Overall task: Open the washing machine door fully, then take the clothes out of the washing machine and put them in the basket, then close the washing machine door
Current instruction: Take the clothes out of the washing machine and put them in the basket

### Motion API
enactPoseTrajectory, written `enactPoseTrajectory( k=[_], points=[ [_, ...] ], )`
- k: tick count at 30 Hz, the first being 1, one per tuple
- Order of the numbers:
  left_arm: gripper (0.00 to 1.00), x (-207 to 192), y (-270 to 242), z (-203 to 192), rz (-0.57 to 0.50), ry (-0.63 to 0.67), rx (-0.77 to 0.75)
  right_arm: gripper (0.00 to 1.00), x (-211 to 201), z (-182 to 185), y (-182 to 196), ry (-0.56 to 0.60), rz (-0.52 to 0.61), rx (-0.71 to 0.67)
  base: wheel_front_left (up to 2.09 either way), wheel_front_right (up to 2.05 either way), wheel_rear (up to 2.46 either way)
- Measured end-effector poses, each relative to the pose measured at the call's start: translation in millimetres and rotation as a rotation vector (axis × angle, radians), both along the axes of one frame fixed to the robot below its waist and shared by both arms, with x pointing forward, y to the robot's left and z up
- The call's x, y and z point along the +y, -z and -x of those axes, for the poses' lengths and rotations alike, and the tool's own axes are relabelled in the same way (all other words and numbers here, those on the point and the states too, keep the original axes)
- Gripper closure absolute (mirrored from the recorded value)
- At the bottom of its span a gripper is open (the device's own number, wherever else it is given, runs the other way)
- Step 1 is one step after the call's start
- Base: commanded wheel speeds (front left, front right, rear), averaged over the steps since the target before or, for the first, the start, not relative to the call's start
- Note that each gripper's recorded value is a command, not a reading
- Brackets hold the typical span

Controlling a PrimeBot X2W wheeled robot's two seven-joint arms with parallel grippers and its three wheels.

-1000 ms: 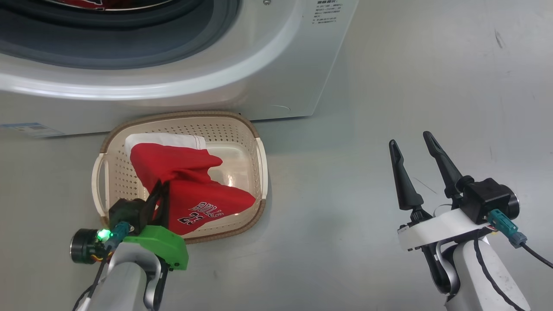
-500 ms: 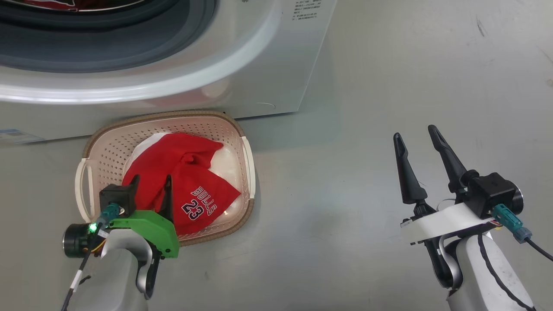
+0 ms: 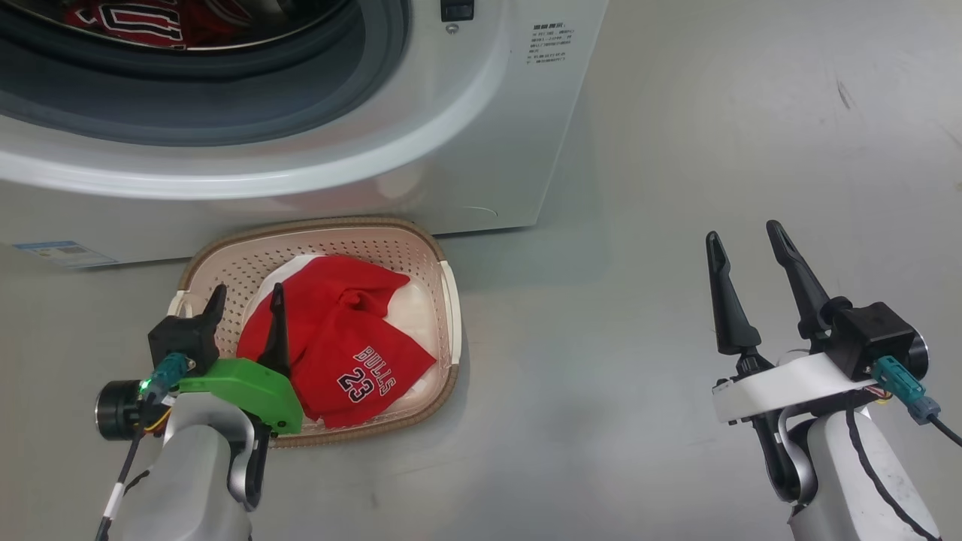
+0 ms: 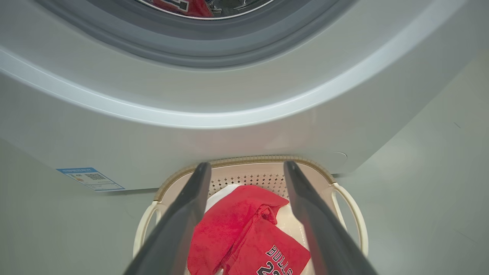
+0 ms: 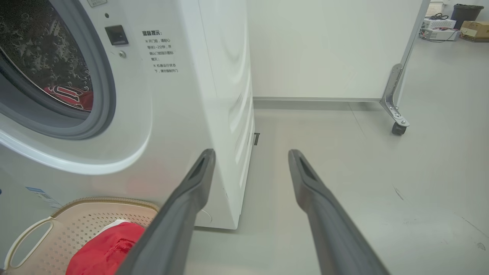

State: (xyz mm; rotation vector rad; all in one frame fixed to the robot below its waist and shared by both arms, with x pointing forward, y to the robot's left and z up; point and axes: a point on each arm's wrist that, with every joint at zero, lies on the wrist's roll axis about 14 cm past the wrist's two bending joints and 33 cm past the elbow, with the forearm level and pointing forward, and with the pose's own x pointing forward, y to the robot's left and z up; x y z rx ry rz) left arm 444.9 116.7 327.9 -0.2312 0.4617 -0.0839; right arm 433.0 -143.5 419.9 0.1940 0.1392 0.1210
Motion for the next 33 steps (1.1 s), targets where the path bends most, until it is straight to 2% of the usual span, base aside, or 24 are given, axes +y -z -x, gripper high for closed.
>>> enactPoseTrajectory(
  k=[15, 22, 33],
  points=[
    [0.0, 20.2, -82.4, -3.3, -0.015, -0.069, -0.235, 0.0, 7.5, 18.6, -20.7, -0.016, -0.002, -0.036, 0.0, 0.0, 0.0],
    [0.0, 24.1, -120.5, 27.5, -0.043, -0.072, -0.34, 0.0, 7.2, 40.9, -37.2, -0.013, 0.009, -0.068, 0.0, 0.0, 0.0],
    [0.0, 26.9, -138.1, 60.1, -0.05, -0.084, -0.388, 0.0, 7.5, 60.3, -49.8, -0.009, 0.012, -0.097, 0.0, 0.0, 0.0]
  ],
)
